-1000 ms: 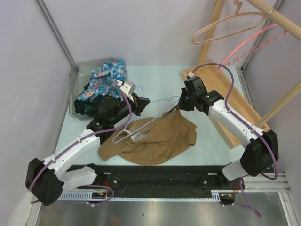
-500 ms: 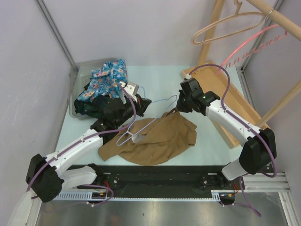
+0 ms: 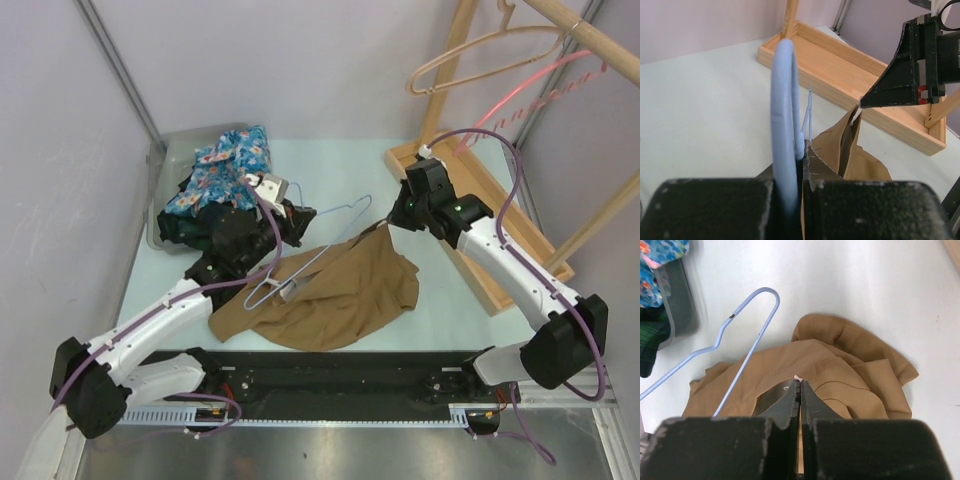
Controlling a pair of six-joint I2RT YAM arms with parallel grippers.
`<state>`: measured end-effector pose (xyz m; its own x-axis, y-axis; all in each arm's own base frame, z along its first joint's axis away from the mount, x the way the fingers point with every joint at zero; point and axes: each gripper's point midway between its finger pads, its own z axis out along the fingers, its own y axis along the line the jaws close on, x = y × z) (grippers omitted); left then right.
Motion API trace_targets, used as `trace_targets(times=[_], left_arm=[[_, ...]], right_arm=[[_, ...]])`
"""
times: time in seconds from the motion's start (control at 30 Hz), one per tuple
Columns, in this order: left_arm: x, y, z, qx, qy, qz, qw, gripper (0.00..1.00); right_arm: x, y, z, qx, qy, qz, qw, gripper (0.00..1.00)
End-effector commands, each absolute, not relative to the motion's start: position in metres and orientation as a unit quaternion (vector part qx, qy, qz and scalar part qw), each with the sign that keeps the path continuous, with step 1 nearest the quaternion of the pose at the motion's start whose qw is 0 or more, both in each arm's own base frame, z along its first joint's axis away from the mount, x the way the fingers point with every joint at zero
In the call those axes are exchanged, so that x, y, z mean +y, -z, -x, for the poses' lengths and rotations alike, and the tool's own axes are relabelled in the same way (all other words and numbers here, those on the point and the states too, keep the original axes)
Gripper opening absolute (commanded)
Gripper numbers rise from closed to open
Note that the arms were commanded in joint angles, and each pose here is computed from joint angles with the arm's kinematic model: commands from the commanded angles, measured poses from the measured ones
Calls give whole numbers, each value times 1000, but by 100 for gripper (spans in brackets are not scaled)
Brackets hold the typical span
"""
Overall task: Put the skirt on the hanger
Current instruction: Place skirt on hanger
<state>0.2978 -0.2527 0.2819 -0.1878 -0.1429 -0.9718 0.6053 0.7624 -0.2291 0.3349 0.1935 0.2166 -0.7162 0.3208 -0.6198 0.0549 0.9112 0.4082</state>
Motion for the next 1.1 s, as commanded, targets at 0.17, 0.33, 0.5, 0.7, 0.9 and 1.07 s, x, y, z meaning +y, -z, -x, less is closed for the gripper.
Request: trace_targets(times=[0.17, 0.33, 0.5, 0.7, 0.9, 1.07], left_arm=[[-253, -343, -272, 632, 352, -187, 665, 0], [-266, -352, -240, 593, 408, -248, 648, 0], [-278, -328, -228, 613, 431, -280, 600, 0], [-256, -305, -246, 655, 377, -224, 615, 0], [-255, -297, -250, 667, 360, -232, 610, 0], [-248, -305, -251, 656, 348, -227, 630, 0]], right_arm=[[187, -266, -351, 868, -237, -146, 412, 0], [176, -255, -361, 869, -233, -181, 396, 0], [175, -253, -366, 868, -242, -190, 391, 0], [173, -252, -367, 869, -243, -188, 388, 0], [174, -247, -369, 872, -244, -185, 381, 0], [174, -244, -372, 873, -242, -184, 381, 0]])
